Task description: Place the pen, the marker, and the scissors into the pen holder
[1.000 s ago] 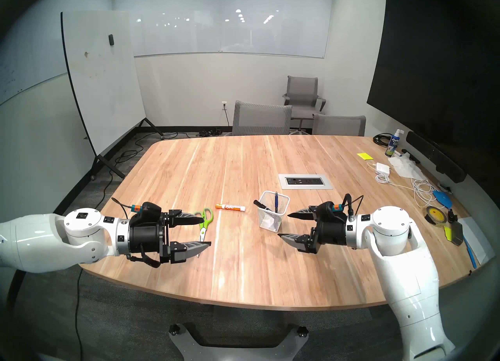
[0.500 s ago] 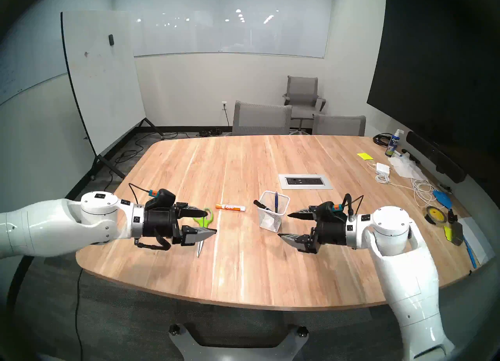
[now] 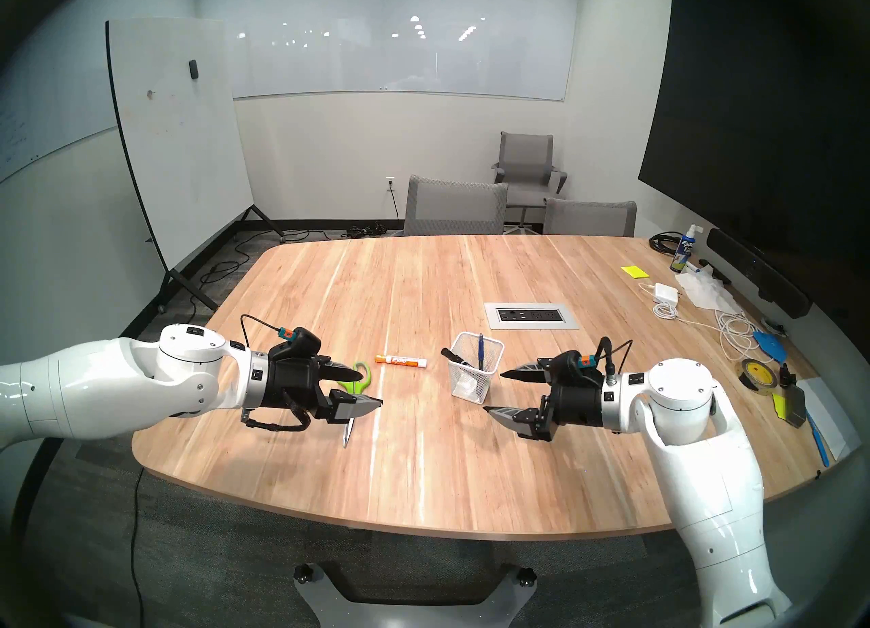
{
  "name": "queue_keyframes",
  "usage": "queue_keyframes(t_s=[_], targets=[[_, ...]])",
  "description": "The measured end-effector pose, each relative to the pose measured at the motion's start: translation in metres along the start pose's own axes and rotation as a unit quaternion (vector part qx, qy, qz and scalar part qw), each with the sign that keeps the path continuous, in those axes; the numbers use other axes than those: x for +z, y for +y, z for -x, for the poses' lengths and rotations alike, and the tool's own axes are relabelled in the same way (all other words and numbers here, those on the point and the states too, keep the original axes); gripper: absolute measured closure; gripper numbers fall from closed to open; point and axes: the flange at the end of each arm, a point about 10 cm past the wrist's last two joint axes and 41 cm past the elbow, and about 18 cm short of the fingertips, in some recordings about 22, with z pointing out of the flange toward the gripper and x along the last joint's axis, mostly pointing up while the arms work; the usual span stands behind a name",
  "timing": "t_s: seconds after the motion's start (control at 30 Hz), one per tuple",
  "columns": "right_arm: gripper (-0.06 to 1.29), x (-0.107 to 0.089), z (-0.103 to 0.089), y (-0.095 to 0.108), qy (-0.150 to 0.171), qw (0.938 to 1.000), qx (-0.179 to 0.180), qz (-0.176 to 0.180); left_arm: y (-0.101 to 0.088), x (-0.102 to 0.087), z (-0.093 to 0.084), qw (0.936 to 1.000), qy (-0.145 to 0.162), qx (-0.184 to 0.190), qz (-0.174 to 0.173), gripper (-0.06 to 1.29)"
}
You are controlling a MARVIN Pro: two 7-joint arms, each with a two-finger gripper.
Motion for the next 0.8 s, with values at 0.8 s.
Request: queue_keyframes(t_s=[0.8], targets=[[0.03,0.0,0.0,0.0,0.0,1.0,0.0,0.0,-0.039,-0.003,0.009,0.9931,-0.062,-0.067,-0.073,0.0]])
